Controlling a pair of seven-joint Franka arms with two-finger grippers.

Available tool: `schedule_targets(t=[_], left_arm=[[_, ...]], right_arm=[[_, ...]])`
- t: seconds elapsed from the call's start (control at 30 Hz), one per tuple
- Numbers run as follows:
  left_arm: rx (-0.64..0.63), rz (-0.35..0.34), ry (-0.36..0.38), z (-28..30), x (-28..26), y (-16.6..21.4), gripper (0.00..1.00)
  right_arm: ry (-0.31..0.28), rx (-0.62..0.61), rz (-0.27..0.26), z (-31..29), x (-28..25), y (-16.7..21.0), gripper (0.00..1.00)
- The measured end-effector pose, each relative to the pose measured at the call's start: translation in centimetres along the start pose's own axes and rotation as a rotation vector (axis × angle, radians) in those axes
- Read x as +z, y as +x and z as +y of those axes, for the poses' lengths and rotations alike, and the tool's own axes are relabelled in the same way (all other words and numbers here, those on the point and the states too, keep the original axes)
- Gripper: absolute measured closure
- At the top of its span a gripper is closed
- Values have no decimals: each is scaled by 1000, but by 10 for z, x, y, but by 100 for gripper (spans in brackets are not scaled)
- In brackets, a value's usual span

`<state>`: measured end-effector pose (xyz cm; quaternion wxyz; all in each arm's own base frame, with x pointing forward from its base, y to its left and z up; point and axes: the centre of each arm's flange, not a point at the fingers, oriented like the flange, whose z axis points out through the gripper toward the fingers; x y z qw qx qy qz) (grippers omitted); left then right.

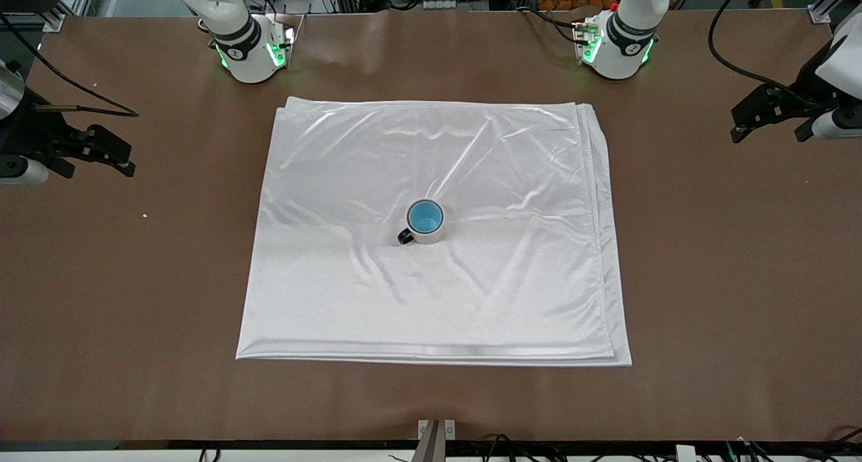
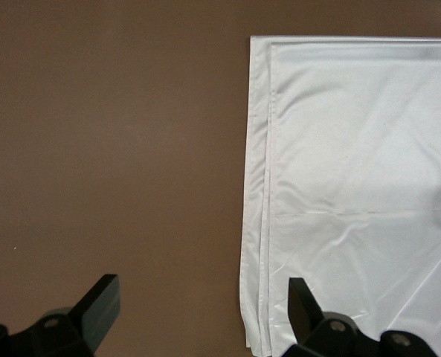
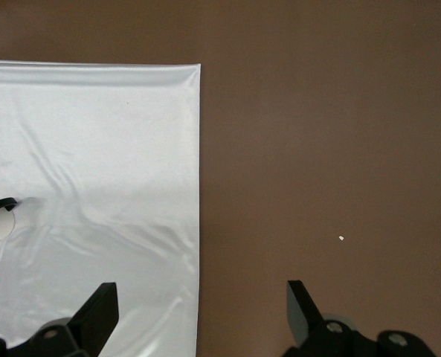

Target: Place blue cup into white mug on cloth

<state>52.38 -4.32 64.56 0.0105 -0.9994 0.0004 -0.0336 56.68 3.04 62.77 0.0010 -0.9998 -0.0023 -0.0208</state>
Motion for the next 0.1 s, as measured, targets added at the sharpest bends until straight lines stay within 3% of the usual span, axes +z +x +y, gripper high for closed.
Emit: schedule_targets(t=[0.1], left_arm=[[0, -1, 0, 0, 1, 0, 0]], right_arm=[[0, 2, 0, 1, 0, 0, 0]])
